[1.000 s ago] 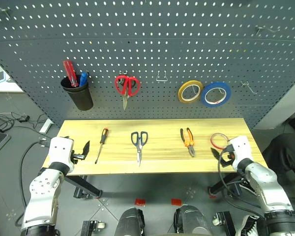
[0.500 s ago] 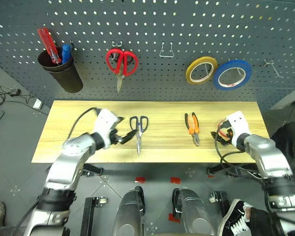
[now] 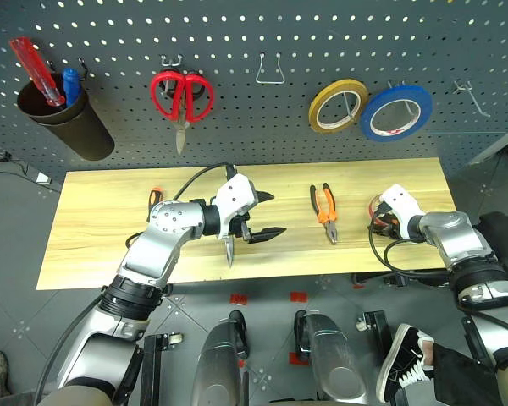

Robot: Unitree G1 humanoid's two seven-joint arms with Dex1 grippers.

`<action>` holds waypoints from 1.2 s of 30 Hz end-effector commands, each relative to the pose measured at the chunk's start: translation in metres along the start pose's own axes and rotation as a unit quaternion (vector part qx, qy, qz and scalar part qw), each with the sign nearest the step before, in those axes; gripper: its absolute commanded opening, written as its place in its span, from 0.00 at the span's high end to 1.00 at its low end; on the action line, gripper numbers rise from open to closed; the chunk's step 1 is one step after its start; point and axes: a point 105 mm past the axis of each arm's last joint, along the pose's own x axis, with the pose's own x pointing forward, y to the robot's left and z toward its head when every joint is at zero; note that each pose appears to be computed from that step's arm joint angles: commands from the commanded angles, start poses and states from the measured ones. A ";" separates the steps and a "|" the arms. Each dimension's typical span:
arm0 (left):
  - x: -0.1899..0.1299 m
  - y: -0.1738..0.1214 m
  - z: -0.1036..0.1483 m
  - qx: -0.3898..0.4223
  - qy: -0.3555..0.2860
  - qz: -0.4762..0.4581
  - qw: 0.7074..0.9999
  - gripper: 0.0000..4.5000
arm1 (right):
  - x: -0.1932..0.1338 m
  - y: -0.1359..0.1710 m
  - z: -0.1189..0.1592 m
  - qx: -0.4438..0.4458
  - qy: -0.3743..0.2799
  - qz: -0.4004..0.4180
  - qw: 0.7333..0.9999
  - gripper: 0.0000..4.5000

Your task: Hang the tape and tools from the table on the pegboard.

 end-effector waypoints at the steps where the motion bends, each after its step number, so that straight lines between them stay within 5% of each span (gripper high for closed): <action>1: 0.008 -0.006 0.014 0.028 -0.026 -0.023 0.999 0.09 | 0.004 0.005 -0.017 -0.015 0.032 0.009 0.999 0.86; 3: 0.012 -0.008 0.019 0.030 -0.039 -0.027 0.998 0.09 | 0.001 0.001 -0.019 -0.033 0.027 -0.014 0.999 0.99; 10: 0.022 -0.009 0.038 0.036 -0.080 -0.013 0.996 0.09 | -0.047 0.003 0.002 -0.091 -0.088 -0.156 0.980 0.99; 13: 0.028 -0.008 0.051 0.040 -0.107 -0.001 0.993 0.09 | -0.084 0.017 0.022 -0.092 -0.176 -0.252 0.947 0.99; 18: 0.038 -0.004 0.081 0.045 -0.170 0.018 0.984 0.09 | -0.150 0.034 0.067 -0.092 -0.325 -0.389 0.857 0.99; 28: 0.052 0.007 0.122 0.060 -0.231 0.050 0.970 0.09 | -0.168 -0.032 0.096 -0.042 -0.387 -0.425 0.817 0.99; 36: 0.061 0.009 0.132 0.066 -0.242 0.056 0.966 0.09 | -0.157 -0.087 0.111 0.042 -0.420 -0.369 0.828 0.99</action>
